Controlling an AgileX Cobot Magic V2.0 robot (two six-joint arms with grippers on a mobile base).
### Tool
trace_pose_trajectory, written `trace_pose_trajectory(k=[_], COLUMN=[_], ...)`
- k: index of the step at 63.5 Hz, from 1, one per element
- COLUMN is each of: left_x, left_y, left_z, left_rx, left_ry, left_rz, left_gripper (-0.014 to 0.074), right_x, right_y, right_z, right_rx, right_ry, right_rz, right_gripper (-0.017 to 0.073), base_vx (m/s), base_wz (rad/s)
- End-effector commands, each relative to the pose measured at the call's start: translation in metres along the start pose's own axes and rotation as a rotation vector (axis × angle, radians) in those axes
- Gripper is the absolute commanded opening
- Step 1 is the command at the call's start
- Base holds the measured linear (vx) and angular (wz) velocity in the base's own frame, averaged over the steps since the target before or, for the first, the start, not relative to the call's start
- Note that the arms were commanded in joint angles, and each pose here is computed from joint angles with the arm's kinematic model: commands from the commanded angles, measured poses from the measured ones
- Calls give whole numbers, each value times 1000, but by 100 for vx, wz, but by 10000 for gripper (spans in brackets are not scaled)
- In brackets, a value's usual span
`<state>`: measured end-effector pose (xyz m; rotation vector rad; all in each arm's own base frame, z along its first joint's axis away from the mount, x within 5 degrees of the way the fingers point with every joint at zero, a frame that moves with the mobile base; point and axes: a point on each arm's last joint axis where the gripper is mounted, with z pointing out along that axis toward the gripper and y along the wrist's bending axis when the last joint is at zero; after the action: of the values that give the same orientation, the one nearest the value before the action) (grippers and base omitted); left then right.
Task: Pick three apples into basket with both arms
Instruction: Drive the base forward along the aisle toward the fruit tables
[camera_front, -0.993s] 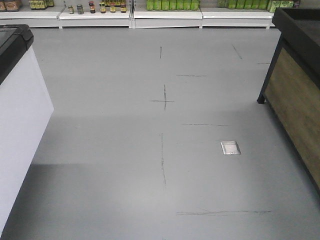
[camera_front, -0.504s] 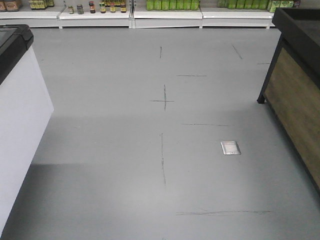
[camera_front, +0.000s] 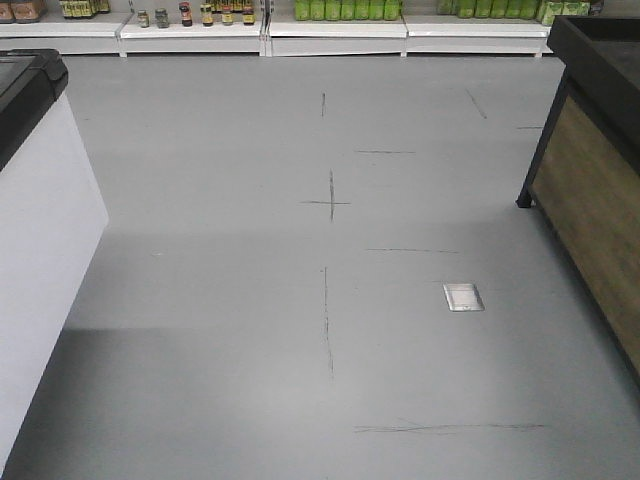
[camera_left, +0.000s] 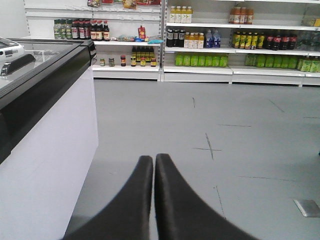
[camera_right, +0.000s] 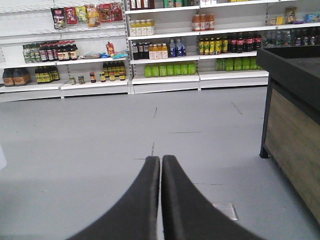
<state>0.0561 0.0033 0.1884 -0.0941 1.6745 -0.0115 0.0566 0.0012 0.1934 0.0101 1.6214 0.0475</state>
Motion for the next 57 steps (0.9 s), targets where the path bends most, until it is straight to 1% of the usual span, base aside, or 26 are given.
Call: trace_pose_trajectory(k=[1, 31, 57], left_x=[-6, -6, -6], left_y=[-1, -1, -1], left_z=[-1, -1, -1], left_rx=[11, 11, 11], left_ry=[-82, -82, -82], left_rz=[-8, -8, -8], left_gripper=[-7, -7, -7], right_x=[-3, -3, -3], right_y=[0, 0, 0], right_z=[-1, -1, -1], right_rx=[2, 2, 2], right_ry=[-75, -75, -75], right_rz=[-17, -17, -17], right_gripper=[-4, -4, -4], base_vx=[4, 9, 17], base_wz=[1, 2, -8])
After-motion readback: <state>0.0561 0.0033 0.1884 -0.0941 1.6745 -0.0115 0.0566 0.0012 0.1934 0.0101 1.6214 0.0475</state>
